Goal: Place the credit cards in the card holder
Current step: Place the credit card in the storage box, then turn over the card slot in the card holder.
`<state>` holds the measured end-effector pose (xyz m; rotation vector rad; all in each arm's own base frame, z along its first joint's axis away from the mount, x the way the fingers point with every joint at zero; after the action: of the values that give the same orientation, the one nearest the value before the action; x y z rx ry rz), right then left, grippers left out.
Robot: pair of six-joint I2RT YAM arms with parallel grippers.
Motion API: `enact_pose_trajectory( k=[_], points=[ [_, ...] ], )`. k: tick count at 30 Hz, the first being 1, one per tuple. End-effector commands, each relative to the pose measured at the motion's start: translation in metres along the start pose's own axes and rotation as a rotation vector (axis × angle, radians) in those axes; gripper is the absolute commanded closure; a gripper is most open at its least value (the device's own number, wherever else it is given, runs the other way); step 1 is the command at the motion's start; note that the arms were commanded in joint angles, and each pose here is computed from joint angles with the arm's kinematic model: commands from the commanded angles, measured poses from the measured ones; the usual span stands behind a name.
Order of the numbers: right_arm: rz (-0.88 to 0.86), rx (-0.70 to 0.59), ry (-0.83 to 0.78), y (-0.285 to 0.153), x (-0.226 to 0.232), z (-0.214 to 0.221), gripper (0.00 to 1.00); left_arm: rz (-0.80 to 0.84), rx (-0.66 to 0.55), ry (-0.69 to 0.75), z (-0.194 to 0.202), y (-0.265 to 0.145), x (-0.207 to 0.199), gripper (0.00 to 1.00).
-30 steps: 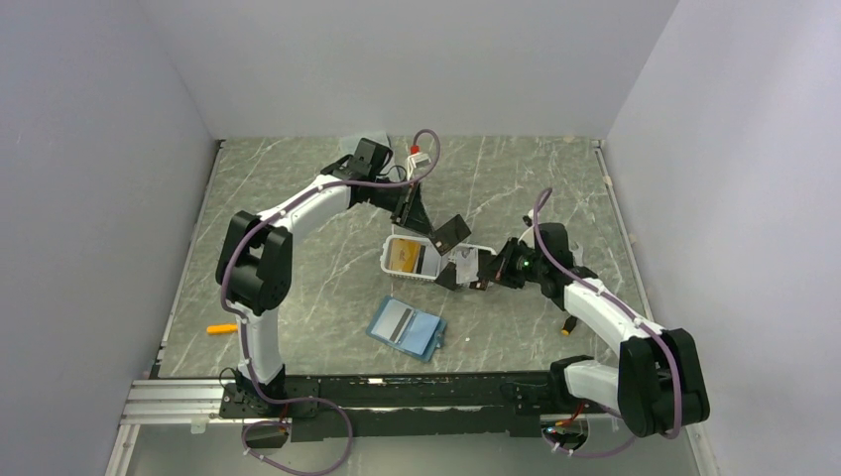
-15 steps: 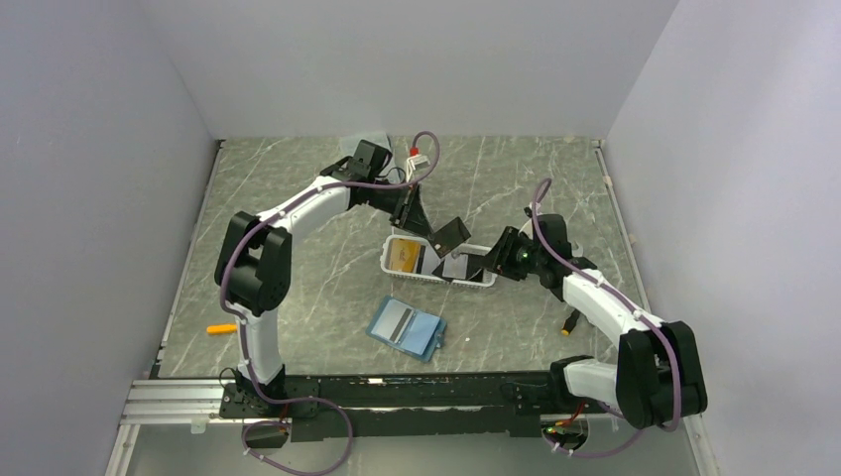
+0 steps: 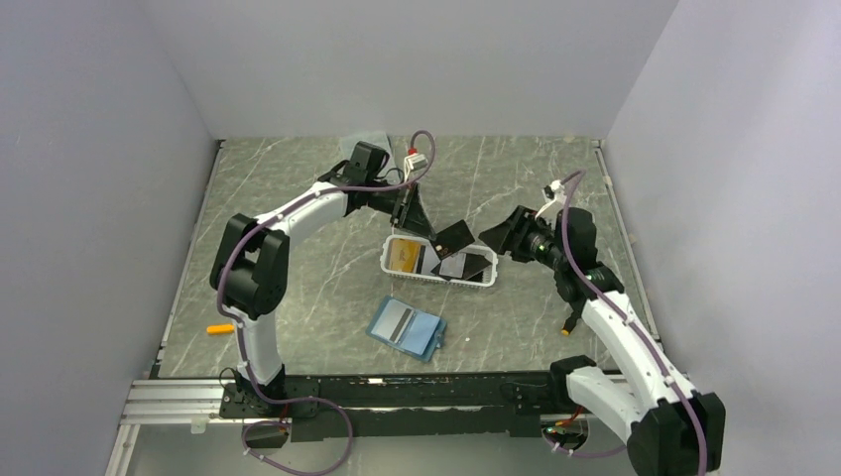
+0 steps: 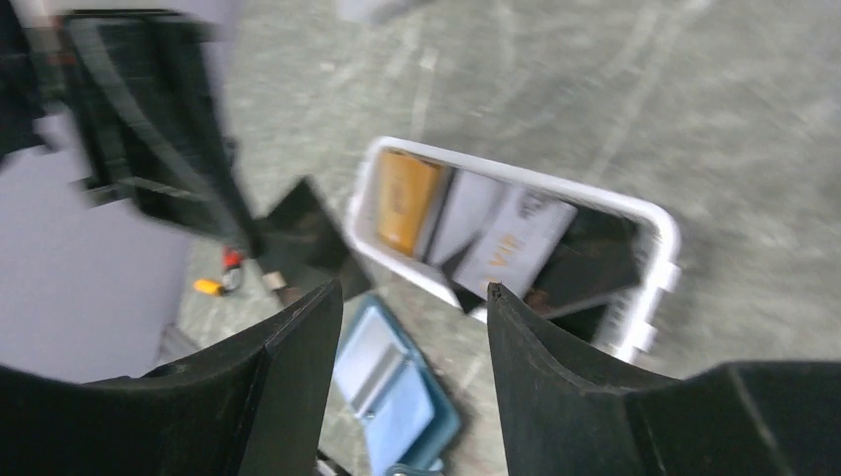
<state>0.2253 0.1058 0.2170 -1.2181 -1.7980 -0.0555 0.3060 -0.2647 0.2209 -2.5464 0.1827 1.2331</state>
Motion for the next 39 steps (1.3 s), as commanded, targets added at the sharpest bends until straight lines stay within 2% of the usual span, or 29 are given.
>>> enact_pose_trajectory(
  k=[1, 6, 18, 21, 30, 39],
  points=[
    [-0.359, -0.006, -0.048, -0.014, 0.039, -0.002, 0.41, 0.098, -0.051, 0.035, -0.014, -0.009, -0.022, 0.91],
    [-0.548, 0.031, -0.021, -0.019, 0.053, 0.003, 0.40, 0.129, -0.115, -0.003, -0.021, -0.015, -0.028, 0.91],
    [-0.538, 0.054, 0.026, 0.004, 0.067, 0.008, 0.41, 0.162, -0.186, -0.041, -0.032, -0.022, -0.038, 0.91],
    [-0.538, -0.001, 0.050, 0.011, 0.074, 0.004, 0.47, 0.155, -0.192, -0.041, -0.030, -0.023, -0.040, 0.91],
    [-0.567, -0.130, 0.111, 0.017, 0.087, -0.009, 0.73, 0.139, -0.205, -0.049, -0.026, -0.026, -0.040, 0.91],
    [-0.557, -0.130, 0.126, 0.020, 0.089, -0.009, 1.00, 0.121, -0.202, -0.048, -0.018, -0.027, -0.041, 0.87]
  ],
)
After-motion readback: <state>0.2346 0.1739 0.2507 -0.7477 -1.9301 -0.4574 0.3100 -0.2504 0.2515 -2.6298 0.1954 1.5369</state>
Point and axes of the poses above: each gripper's point midway between its finger pads, its own y axis out along the fingers, its own x axis along the line the jaws close on, z = x × y, the point moved 8 cm from there along -y, back along the fingers, and after that the axes turned 7 degrees about y, right-handed, at the moved point
